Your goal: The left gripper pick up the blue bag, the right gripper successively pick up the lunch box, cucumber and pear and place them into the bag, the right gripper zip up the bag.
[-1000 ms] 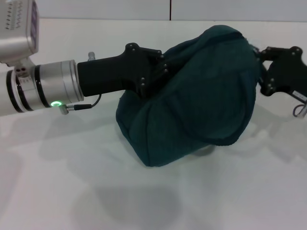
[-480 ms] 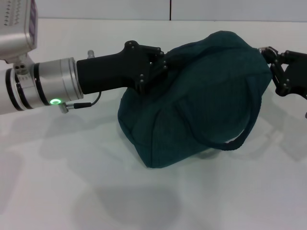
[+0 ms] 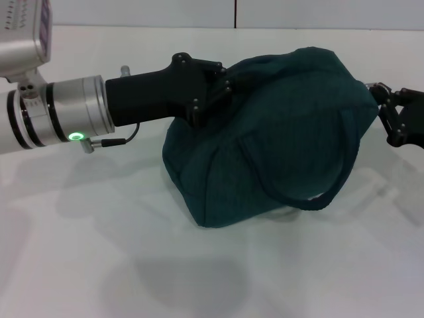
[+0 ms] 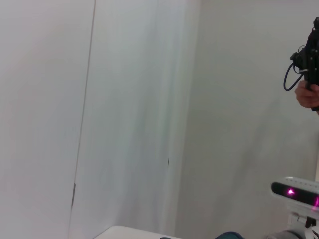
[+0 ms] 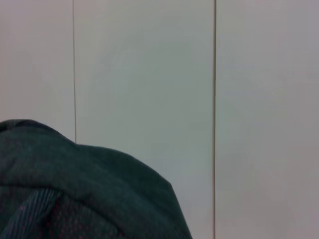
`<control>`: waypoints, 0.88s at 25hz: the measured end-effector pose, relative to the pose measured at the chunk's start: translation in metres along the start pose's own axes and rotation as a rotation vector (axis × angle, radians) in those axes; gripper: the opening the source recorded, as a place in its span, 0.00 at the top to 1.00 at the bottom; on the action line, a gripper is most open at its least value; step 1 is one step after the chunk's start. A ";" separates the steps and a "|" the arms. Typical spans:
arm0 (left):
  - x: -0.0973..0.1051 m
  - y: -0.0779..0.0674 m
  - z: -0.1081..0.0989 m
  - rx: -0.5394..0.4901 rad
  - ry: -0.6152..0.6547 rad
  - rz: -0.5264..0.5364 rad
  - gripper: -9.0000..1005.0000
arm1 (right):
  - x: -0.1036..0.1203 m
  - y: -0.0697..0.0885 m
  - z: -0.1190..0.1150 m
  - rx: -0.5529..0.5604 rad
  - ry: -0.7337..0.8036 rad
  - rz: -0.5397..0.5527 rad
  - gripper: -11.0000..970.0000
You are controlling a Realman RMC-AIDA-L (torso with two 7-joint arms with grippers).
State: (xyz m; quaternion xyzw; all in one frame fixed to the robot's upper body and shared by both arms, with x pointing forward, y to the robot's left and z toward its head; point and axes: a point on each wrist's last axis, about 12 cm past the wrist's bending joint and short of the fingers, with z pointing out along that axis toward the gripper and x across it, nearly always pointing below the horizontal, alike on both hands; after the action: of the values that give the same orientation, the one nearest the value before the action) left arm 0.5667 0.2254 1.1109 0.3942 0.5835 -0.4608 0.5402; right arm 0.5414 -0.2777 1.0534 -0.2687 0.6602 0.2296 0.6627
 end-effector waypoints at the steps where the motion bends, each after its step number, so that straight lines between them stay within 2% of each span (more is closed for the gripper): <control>1: 0.000 0.000 0.000 0.001 -0.001 -0.001 0.95 | 0.001 0.000 -0.001 0.001 0.004 0.003 0.97; 7: 0.003 -0.003 0.006 -0.002 -0.015 -0.014 0.95 | 0.004 0.007 0.006 -0.035 0.022 0.014 0.96; 12: 0.010 -0.006 0.009 -0.049 -0.049 -0.043 0.94 | 0.003 0.009 0.009 -0.056 0.034 0.047 0.96; 17: 0.018 -0.010 0.007 -0.107 -0.116 -0.066 0.94 | 0.001 0.009 -0.001 -0.064 -0.003 0.067 0.94; 22: 0.024 -0.016 0.000 -0.159 -0.181 -0.054 0.93 | -0.001 0.002 -0.012 -0.015 -0.038 0.100 0.90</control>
State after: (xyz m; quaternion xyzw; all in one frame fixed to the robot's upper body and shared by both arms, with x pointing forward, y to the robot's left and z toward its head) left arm 0.5488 0.2202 1.0889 0.2911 0.5775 -0.4613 0.6075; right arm 0.5309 -0.2840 1.0548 -0.2358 0.6583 0.2723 0.6610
